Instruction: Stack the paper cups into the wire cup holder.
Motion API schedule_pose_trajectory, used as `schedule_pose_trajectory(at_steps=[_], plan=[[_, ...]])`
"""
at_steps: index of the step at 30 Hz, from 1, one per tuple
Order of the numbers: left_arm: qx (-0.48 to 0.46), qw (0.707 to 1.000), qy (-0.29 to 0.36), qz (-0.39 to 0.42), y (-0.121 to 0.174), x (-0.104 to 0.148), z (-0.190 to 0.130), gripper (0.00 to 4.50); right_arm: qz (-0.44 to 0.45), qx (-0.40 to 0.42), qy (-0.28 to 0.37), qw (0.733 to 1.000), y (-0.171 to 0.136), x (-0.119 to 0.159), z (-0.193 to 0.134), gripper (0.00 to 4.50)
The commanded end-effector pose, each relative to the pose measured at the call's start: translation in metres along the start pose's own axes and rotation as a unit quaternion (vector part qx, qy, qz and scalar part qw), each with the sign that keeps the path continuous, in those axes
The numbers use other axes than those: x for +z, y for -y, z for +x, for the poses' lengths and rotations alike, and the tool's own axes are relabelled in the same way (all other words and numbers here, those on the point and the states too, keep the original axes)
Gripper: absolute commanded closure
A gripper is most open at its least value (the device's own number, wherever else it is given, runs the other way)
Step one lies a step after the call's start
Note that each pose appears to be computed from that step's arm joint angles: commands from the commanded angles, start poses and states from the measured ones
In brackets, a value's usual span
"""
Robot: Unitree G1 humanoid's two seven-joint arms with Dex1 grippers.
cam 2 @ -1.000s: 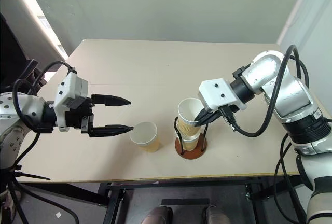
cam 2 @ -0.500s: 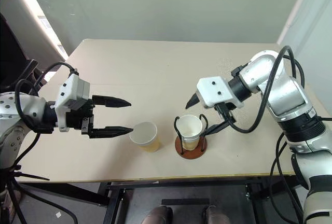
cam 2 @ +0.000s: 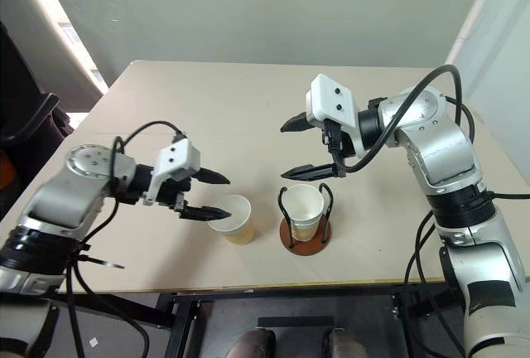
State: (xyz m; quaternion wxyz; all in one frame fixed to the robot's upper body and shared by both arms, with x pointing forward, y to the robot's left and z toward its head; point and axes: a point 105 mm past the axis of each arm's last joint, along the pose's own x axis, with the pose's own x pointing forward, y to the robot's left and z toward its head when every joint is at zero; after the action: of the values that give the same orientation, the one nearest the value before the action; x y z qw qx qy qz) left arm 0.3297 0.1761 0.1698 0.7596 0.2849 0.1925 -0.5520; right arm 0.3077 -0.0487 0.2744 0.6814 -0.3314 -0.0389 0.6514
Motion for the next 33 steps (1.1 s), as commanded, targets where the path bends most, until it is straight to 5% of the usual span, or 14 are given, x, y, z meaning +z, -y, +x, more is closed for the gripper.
schedule_pose_trajectory(at_steps=[1,4,13,17,27,33], plan=[[0.013,1.0,-0.011,0.012,-0.008,0.0,0.003,0.47,-0.019,-0.017,0.014,1.0,0.0,0.013,-0.009,0.17],[0.0,1.0,0.0,0.017,-0.006,0.006,0.002,1.18,-0.019,-0.021,0.006,1.0,-0.001,0.011,-0.01,0.17],[-0.025,0.999,0.009,0.042,0.0,0.02,-0.01,4.39,-0.016,-0.003,-0.01,1.0,-0.009,0.005,-0.021,0.17],[-0.039,0.996,0.027,0.07,0.004,0.034,-0.018,4.45,-0.015,-0.002,-0.001,1.0,-0.009,0.009,-0.029,0.17],[-0.069,0.951,0.18,0.243,0.006,0.155,-0.064,4.45,0.046,0.024,0.009,0.999,-0.03,0.009,-0.086,0.17],[-0.107,0.922,0.212,0.305,0.009,0.199,-0.047,4.45,0.052,-0.011,-0.014,0.999,-0.027,0.0,-0.094,0.17]])
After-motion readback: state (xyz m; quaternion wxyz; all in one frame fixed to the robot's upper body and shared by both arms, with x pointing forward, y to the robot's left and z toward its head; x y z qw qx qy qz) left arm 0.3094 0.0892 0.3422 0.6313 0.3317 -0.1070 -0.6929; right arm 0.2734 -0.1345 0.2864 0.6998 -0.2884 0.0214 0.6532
